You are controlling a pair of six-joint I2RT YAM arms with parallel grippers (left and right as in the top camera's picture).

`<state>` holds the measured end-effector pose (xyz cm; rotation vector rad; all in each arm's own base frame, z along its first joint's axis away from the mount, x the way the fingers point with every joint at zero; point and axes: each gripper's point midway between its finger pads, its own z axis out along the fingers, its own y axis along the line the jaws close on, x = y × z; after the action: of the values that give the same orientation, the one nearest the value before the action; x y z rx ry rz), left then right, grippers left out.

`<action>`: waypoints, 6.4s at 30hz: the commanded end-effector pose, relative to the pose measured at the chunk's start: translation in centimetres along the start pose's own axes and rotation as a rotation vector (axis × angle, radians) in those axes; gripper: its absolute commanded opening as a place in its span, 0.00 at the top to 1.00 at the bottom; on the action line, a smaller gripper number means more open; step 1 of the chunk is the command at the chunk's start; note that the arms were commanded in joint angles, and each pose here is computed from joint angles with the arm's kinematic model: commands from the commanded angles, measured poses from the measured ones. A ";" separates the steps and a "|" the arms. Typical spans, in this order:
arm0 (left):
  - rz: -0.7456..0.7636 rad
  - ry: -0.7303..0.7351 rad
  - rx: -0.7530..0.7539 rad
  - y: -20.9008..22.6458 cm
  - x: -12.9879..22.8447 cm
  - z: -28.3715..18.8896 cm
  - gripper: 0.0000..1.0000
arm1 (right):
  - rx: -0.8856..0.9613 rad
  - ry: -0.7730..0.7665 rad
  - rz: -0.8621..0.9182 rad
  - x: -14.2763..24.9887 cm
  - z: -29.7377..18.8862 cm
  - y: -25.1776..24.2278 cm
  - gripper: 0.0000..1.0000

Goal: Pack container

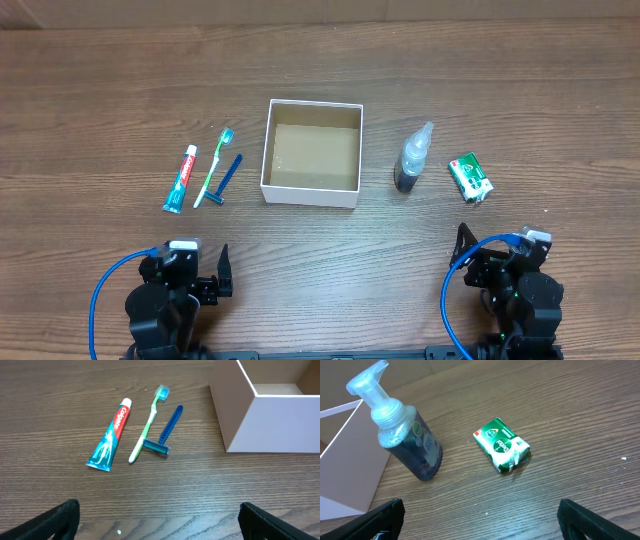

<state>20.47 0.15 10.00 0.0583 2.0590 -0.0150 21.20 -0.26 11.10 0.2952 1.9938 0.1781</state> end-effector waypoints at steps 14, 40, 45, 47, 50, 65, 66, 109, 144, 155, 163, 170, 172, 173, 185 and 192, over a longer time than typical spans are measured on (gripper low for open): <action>-0.022 -0.001 0.020 -0.4 0.3 0.2 0.00 | 0.002 0.010 0.003 0.6 0.3 -0.2 0.00; -0.022 -0.001 0.020 -0.4 0.3 0.2 0.00 | 0.002 0.009 0.003 0.6 0.3 -0.2 0.00; -0.022 -0.001 0.020 -0.4 0.3 0.2 0.00 | 0.002 0.010 0.003 0.6 0.3 -0.2 0.00; -0.022 -0.001 0.020 -0.4 0.3 0.2 0.00 | 0.002 0.010 0.003 0.6 0.3 -0.2 0.00; -0.022 -0.001 0.020 -0.4 0.3 0.2 0.00 | 0.002 0.010 0.003 0.6 0.3 -0.2 0.00; -0.022 -0.001 0.020 -0.4 0.3 0.2 0.00 | 0.001 0.010 0.003 0.6 0.3 -0.2 0.00; -0.022 -0.001 0.020 -0.4 0.3 0.2 0.00 | 0.000 0.005 0.003 0.5 0.3 -0.1 0.00; -0.022 -0.001 0.020 -0.4 0.3 0.2 0.00 | 0.120 0.906 -0.021 -5.3 15.3 11.7 0.05; -0.022 -0.001 0.020 -0.4 0.3 0.2 0.00 | -0.194 0.595 -0.161 -15.0 5.9 23.1 0.68; -0.022 -0.001 0.020 -0.4 0.3 0.2 0.00 | -0.245 0.577 -0.152 -12.7 10.9 27.2 0.68; -0.022 -0.001 0.020 -0.4 0.3 0.2 0.00 | -0.141 0.670 -0.163 -6.8 17.2 26.4 0.68; -0.022 -0.001 0.020 -0.4 0.3 0.2 0.00 | -0.120 0.682 -0.230 -4.5 19.7 25.9 0.54; -0.022 -0.001 0.020 -0.4 0.3 0.2 0.00 | -0.129 0.680 -0.253 -4.5 19.6 26.0 0.43; -0.022 -0.001 0.020 -0.4 0.3 0.2 0.00 | -0.131 0.678 -0.262 -4.6 19.6 26.0 0.39; -0.022 -0.001 0.020 -0.4 0.3 0.2 0.00 | -0.148 0.573 -0.247 -11.3 11.5 26.3 0.03; -0.022 -0.001 0.020 -0.4 0.3 0.2 0.00 | 0.034 0.587 -0.121 -16.0 8.5 16.9 0.00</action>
<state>20.43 0.15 9.75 0.0539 2.0644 -0.0183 36.74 15.75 26.15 -0.0033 2.5629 0.2444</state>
